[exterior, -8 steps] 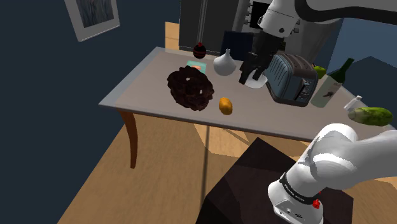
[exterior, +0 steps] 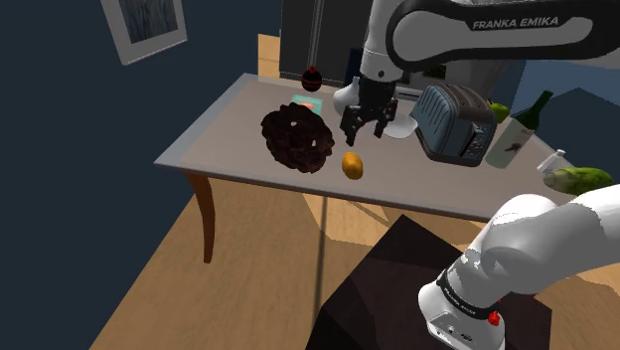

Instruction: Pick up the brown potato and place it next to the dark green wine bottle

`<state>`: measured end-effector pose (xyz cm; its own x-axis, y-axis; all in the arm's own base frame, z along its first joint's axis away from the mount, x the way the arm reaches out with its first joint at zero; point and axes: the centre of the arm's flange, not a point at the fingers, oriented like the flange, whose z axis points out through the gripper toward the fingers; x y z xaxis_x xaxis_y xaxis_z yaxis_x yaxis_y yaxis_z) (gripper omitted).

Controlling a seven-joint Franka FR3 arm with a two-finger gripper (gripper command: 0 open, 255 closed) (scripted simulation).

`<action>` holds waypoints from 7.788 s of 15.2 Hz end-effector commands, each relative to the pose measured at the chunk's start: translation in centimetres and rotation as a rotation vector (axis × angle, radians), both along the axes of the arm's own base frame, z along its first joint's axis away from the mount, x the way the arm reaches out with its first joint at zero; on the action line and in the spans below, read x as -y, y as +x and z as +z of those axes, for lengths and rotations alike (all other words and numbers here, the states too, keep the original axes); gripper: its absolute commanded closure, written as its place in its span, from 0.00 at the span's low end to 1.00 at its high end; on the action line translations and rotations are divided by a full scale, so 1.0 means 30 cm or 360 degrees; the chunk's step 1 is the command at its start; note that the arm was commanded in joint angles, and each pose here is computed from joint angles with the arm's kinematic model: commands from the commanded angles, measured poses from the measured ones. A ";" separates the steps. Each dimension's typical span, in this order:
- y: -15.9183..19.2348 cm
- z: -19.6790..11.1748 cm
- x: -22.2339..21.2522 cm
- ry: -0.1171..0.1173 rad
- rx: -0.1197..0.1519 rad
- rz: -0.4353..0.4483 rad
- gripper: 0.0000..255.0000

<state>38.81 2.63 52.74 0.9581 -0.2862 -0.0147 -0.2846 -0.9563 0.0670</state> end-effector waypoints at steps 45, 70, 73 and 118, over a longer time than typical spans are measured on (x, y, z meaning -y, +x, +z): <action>0.409 -0.666 0.255 -0.0649 -0.0504 -0.0864 1.00; 0.409 -0.226 0.255 -0.0649 -0.0504 -0.0864 1.00; 0.409 -0.173 0.255 -0.0649 -0.0504 -0.0864 1.00; 0.378 0.585 0.286 -0.0649 -0.0504 -0.0864 1.00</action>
<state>50.59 -5.41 70.22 0.6483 -0.7592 -0.0582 -0.6174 -0.5689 0.5433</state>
